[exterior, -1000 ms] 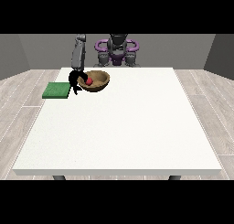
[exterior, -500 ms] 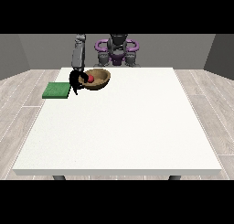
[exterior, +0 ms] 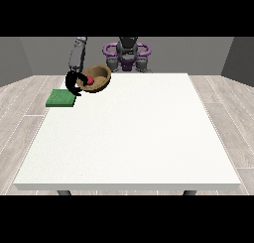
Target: Pick the cup and pour the ball into the bowl, then pick the bowl and place it on the pad
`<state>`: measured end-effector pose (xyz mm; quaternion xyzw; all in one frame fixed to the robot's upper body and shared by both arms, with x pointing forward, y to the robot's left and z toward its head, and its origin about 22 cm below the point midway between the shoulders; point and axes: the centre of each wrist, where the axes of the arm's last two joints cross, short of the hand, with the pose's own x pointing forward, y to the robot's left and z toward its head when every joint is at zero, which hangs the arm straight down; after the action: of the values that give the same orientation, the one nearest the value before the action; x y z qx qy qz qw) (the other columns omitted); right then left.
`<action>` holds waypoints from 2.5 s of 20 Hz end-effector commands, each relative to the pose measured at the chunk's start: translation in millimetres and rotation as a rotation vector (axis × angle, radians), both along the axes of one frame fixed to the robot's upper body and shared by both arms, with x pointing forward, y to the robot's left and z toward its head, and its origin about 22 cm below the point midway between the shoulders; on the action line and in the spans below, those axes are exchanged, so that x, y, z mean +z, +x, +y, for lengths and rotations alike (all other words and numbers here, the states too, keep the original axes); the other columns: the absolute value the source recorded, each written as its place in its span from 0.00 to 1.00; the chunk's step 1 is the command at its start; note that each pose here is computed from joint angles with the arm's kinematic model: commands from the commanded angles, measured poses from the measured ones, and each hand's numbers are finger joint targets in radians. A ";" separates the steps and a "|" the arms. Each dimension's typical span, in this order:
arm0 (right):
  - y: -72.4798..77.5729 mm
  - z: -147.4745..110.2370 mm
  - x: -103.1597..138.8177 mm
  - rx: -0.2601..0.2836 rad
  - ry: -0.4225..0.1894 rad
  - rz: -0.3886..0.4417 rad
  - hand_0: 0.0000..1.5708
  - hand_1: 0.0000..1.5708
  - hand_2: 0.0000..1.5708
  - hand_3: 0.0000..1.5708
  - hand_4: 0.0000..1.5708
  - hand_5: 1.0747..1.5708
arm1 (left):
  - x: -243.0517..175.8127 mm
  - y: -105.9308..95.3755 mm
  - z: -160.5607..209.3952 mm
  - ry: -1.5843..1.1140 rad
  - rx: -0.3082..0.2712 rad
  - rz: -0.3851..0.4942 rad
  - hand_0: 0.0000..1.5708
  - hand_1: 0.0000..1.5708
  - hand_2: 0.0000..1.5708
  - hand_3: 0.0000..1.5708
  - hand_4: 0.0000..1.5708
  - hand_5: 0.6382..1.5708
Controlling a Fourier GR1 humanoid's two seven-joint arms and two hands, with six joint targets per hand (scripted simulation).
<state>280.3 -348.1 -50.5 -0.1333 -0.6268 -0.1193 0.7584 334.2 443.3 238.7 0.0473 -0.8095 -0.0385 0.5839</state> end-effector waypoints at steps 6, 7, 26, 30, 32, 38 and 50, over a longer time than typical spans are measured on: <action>3.8 -124.1 127.9 -0.079 -0.259 0.151 1.00 1.00 1.00 0.36 0.69 0.99 | -40.7 -13.3 27.3 -0.018 0.100 0.041 0.00 0.00 0.00 0.00 0.77 0.97; 12.9 -131.8 150.9 -0.095 -0.231 0.119 1.00 1.00 1.00 0.36 0.69 0.99 | -28.4 -11.0 29.3 -0.024 0.071 0.038 0.00 0.00 0.00 0.00 0.77 0.97; 53.1 -95.1 101.7 -0.095 -0.085 0.075 1.00 1.00 1.00 0.35 0.65 1.00 | -20.6 -25.4 54.8 0.001 0.072 -0.055 0.00 0.00 0.00 0.00 0.77 0.99; 37.3 -129.8 106.7 -0.197 -0.003 0.065 1.00 1.00 1.00 0.56 0.45 1.00 | -18.5 -32.4 56.2 0.025 0.091 -0.066 0.00 0.00 0.00 0.00 0.76 0.99; 28.3 -146.2 105.0 -0.258 -0.047 0.100 1.00 1.00 1.00 0.74 0.12 0.97 | -7.8 -23.9 29.8 0.025 0.058 -0.074 0.00 0.00 0.00 0.00 0.76 0.99; 45.4 -133.5 120.7 -0.302 -0.073 0.046 0.96 0.96 0.90 0.52 0.00 0.96 | -7.9 -36.4 67.1 -0.008 0.101 -0.076 0.00 0.00 0.00 0.00 0.76 0.99; 56.1 -115.1 103.4 -0.297 -0.089 -0.003 0.59 0.59 0.70 0.66 0.10 0.88 | -22.2 -45.0 73.5 0.023 0.086 -0.107 0.00 0.00 0.00 0.00 0.76 1.00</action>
<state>336.6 -468.1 64.2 -0.2519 -0.6149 -0.2089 0.7175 291.6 517.0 224.0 0.0944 -0.8352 -0.0164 0.5415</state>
